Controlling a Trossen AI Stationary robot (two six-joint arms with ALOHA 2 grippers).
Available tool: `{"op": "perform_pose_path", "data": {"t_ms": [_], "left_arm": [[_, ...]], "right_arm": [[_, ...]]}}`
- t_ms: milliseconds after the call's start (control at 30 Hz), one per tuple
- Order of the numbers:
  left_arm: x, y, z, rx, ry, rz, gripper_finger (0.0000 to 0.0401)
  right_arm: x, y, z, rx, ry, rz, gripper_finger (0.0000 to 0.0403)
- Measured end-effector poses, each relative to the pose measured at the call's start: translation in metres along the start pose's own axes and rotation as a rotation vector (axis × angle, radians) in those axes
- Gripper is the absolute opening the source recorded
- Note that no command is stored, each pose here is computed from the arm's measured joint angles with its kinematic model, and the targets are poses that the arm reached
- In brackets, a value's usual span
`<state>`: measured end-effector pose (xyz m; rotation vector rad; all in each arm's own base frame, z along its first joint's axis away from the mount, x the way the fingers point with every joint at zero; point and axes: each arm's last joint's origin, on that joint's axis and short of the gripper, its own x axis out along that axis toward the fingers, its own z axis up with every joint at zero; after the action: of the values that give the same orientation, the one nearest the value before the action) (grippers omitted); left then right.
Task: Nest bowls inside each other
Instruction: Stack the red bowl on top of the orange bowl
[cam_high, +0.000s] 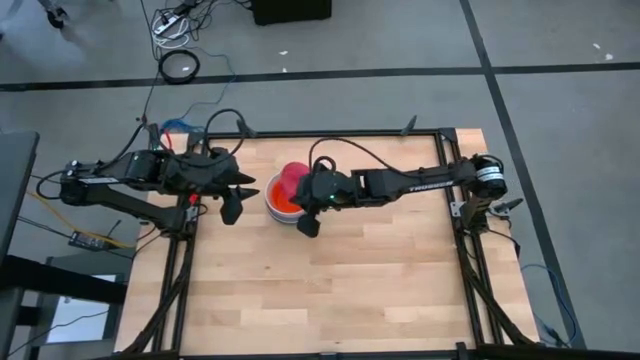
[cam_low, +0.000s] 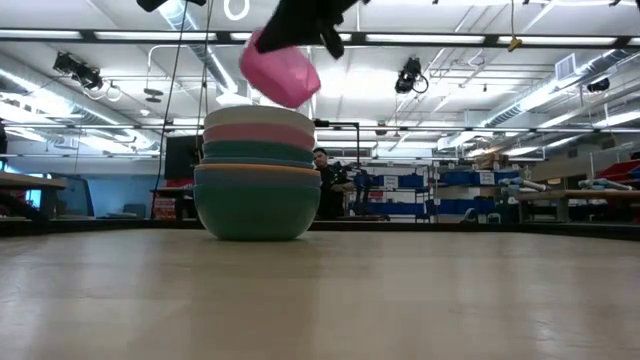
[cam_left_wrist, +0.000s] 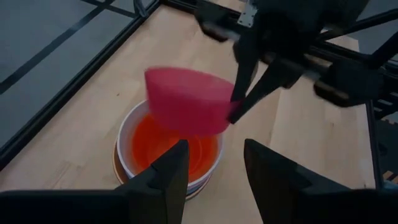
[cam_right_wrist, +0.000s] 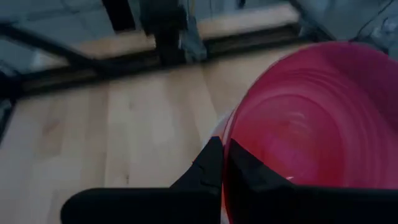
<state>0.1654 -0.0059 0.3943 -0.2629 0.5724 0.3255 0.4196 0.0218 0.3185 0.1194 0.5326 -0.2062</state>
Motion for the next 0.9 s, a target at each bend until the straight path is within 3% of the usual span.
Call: {"op": "perform_pose_path", "data": {"t_ms": [500, 900], "left_arm": [[0.0, 0.0, 0.0, 0.001, 0.001, 0.0, 0.0162], [0.0, 0.0, 0.0, 0.002, 0.002, 0.001, 0.0162]], "right_arm": [[0.061, -0.017, -0.032, 0.025, 0.111, 0.003, 0.0011], [0.065, -0.019, -0.043, 0.101, 0.206, 0.043, 0.0131]]}}
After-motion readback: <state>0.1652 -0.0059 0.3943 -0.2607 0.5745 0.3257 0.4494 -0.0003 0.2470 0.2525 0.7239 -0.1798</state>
